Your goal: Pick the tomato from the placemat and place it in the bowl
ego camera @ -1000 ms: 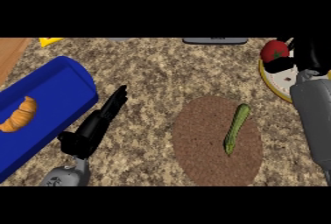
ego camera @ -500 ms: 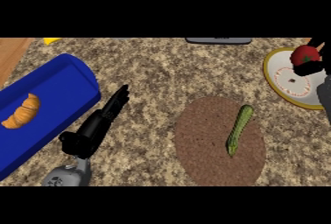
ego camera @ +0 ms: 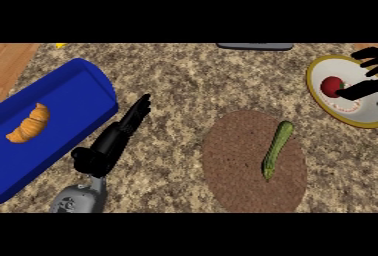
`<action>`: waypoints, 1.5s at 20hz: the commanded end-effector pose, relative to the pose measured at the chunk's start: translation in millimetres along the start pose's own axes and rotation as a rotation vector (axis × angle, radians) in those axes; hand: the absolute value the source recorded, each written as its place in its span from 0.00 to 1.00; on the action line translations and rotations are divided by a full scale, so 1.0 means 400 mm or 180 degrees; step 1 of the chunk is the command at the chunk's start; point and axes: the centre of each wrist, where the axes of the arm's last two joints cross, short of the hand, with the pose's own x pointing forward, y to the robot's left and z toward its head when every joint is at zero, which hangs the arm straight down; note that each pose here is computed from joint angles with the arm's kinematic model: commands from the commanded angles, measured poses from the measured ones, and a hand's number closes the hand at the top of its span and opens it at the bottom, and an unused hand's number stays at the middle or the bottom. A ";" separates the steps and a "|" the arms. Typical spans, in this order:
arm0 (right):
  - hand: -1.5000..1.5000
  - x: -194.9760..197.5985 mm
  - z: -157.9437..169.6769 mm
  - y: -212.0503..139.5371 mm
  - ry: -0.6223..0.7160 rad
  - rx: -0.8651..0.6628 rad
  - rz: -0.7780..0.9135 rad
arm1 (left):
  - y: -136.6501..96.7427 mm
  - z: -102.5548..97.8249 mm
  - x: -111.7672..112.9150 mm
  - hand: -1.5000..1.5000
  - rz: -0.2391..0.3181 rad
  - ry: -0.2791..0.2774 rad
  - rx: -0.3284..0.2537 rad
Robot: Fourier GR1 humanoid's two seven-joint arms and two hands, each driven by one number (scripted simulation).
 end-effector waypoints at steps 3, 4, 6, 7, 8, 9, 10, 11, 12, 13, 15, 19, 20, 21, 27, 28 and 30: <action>0.00 -0.046 -0.008 -0.049 -0.0209 -0.0272 -0.0407 | 0.013 -0.002 0.022 0.50 -0.0005 -0.0078 0.0005; 0.00 -0.019 -0.017 -0.059 -0.0177 -0.0350 -0.0489 | 0.012 -0.016 0.002 0.50 -0.0062 -0.0064 -0.0020; 0.00 -0.042 -0.016 -0.084 -0.0140 -0.0510 -0.0704 | 0.000 0.004 0.006 0.50 0.0027 -0.0028 0.0031; 0.00 -0.063 -0.010 -0.073 -0.0029 -0.0695 -0.0863 | -0.009 0.026 -0.028 0.50 0.0023 0.0057 -0.0009; 0.00 -0.059 -0.012 -0.082 -0.0062 -0.0806 -0.0965 | 0.011 -0.011 0.014 0.50 -0.0015 0.0016 0.0078; 0.00 -0.060 -0.012 -0.079 0.0017 -0.0843 -0.1123 | 0.004 -0.009 0.015 0.50 -0.0034 -0.0008 0.0018; 0.00 -0.090 -0.011 -0.125 0.0084 -0.0988 -0.1262 | -0.010 0.019 -0.033 0.50 0.0043 0.0041 0.0067; 0.00 -0.065 -0.016 -0.112 0.0174 -0.1054 -0.1335 | 0.024 0.015 -0.023 0.50 0.0000 0.0025 0.0069; 0.00 -0.099 -0.010 -0.119 0.0165 -0.1100 -0.1452 | 0.013 -0.005 -0.019 0.50 0.0024 0.0031 -0.0001; 0.00 -0.146 -0.002 -0.164 0.0221 -0.1067 -0.1552 | -0.014 0.018 -0.009 0.50 0.0022 -0.0026 0.0000; 0.00 -0.185 0.011 -0.153 0.0341 -0.1040 -0.1759 | -0.009 -0.016 -0.009 0.50 -0.0009 0.0024 0.0095; 0.00 -0.323 0.062 -0.244 0.0456 -0.1272 -0.1849 | 0.027 0.030 -0.015 0.50 0.0009 0.0057 0.0060; 0.00 -0.340 0.072 -0.205 0.0469 -0.1343 -0.1930 | 0.004 0.025 -0.033 0.50 0.0008 0.0034 0.0095; 0.00 -0.355 0.078 -0.240 0.0480 -0.1390 -0.1958 | 0.017 0.007 -0.005 0.50 0.0005 0.0059 0.0118; 0.00 -0.531 0.190 -0.269 0.0470 -0.1508 -0.2082 | -0.005 0.031 0.005 0.50 0.0020 0.0065 0.0081; 0.00 -0.532 0.191 -0.264 0.0517 -0.1507 -0.2130 | 0.030 0.011 0.026 0.50 0.0030 0.0023 0.0066; 0.00 -0.584 0.233 -0.299 0.0425 -0.1364 -0.2084 | 0.015 0.015 -0.012 0.50 -0.0014 0.0037 0.0103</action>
